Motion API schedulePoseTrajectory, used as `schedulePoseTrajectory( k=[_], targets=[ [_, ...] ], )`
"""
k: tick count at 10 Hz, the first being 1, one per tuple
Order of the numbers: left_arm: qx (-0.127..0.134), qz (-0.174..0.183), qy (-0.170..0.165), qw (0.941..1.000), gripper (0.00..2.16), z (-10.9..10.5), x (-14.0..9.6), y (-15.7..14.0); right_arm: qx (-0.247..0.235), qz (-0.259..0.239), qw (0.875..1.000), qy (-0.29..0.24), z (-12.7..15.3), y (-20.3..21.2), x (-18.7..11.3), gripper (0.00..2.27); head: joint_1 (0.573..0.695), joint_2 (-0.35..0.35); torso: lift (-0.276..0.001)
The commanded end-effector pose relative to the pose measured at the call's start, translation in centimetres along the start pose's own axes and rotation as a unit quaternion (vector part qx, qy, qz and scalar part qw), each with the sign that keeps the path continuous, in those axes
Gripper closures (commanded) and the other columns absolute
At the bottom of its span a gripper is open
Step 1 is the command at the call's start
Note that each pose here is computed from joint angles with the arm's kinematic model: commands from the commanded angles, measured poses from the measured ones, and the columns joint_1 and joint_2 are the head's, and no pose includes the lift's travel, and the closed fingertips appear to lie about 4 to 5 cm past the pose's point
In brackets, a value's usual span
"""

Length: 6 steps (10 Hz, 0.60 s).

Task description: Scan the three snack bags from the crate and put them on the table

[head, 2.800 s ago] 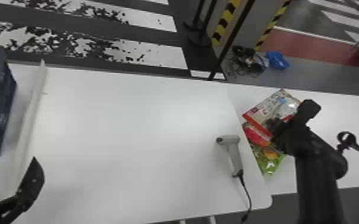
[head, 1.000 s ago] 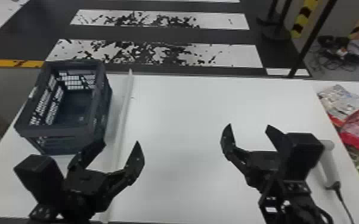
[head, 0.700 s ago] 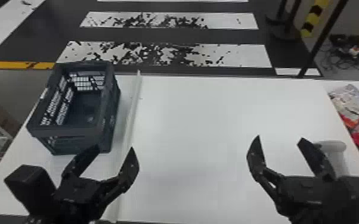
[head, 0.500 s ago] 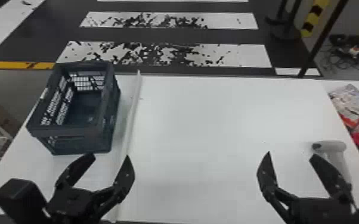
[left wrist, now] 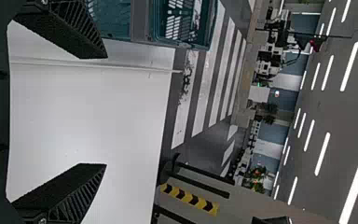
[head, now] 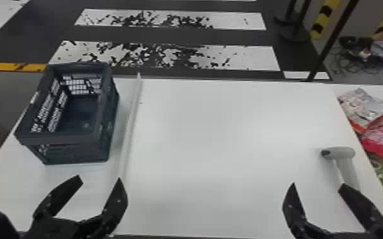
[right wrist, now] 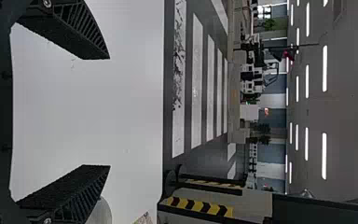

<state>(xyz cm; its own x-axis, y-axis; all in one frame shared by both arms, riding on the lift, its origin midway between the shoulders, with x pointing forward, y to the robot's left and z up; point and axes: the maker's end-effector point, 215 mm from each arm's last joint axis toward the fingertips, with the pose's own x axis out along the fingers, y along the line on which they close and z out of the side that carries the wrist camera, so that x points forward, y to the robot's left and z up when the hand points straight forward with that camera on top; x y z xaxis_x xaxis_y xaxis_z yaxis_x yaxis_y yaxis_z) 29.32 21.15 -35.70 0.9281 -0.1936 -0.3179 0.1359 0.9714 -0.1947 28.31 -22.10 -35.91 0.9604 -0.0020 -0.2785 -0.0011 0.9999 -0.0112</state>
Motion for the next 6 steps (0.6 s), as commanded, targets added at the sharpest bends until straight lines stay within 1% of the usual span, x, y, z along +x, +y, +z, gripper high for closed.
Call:
schedulePoseTrajectory(
  k=[1,2,4,6],
  targets=[
    [0.002,-0.002,0.011,0.9999,0.03,-0.1,-0.3,-0.3,0.001,-0.002,1.0,-0.001,0.8,0.0,-0.1,0.04,0.695,-0.019,-0.094],
    [0.005,-0.004,0.014,0.9999,0.03,-0.2,-0.6,-0.7,0.007,-0.005,1.0,-0.006,1.2,0.2,0.0,0.04,0.695,-0.021,-0.094],
    [0.025,0.001,0.015,0.9996,0.03,-0.1,-0.7,-1.4,0.023,-0.014,1.0,-0.008,1.5,-0.5,0.3,0.04,0.695,-0.033,-0.094],
    [0.025,0.0,0.015,0.9996,0.03,0.2,-0.9,-1.6,0.03,-0.015,0.999,-0.002,1.3,-0.7,0.4,0.04,0.695,-0.053,-0.094]
  ],
)
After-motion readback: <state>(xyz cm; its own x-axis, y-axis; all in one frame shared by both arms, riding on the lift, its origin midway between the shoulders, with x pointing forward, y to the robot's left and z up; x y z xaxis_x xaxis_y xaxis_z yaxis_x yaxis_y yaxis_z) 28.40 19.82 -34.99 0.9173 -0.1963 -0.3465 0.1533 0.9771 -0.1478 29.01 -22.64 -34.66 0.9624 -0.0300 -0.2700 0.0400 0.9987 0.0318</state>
